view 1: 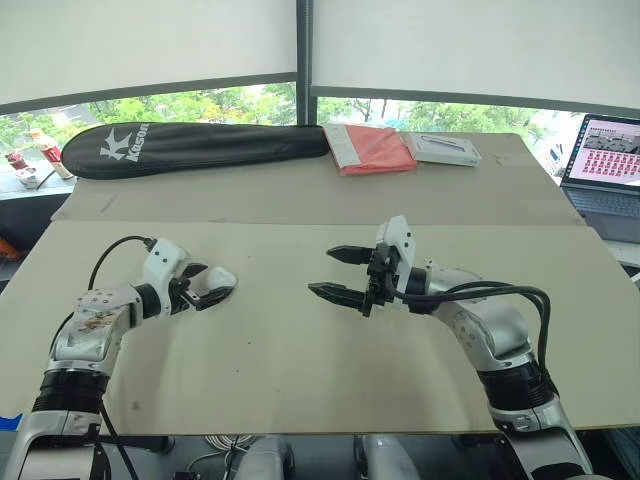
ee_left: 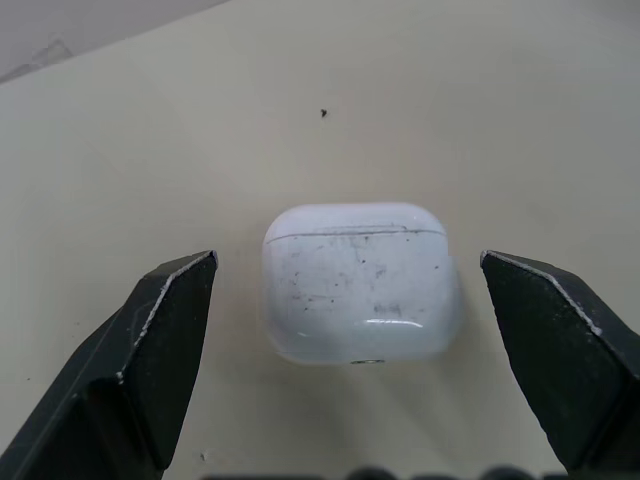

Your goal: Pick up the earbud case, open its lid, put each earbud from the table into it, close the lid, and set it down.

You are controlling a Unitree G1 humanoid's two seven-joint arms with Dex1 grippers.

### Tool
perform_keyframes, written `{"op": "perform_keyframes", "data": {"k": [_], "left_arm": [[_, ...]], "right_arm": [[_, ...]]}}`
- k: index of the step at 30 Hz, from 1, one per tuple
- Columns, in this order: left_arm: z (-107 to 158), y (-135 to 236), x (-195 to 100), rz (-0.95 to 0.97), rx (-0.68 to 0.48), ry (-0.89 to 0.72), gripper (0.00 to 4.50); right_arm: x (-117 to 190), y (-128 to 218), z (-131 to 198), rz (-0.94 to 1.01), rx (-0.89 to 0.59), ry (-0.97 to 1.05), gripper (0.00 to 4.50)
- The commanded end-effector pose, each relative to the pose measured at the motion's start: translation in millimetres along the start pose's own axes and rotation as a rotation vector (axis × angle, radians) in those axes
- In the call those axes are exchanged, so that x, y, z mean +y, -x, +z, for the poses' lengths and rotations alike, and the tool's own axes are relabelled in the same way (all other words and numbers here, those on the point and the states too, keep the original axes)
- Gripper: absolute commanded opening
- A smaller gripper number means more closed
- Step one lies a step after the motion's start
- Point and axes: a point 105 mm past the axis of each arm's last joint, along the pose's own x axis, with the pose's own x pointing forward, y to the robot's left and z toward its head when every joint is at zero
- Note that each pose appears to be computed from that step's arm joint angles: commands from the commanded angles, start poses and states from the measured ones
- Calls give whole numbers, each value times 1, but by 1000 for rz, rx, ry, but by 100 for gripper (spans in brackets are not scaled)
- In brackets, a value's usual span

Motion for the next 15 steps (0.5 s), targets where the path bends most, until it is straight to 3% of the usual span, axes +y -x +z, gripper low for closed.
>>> {"op": "perform_keyframes", "data": {"k": [1,4,9,10,13,15], "left_arm": [[4,-4,-2,-30,-2,-44,447],[-2,-4,-4,-44,15,-41,447],[-7,0,-2,-47,40,-38,273],[-7,1,-3,-49,40,-38,259],[-3,1,-4,-50,19,-60,259],[29,-5,-10,-42,-117,-163,259]], "right_arm": [[5,2,15,7,-36,32,450],[3,4,15,-12,-31,33,450],[1,8,16,-30,-31,26,450],[0,9,16,-34,-29,29,450],[-5,10,18,-50,-28,37,450],[-16,11,23,-93,-37,26,450]]}}
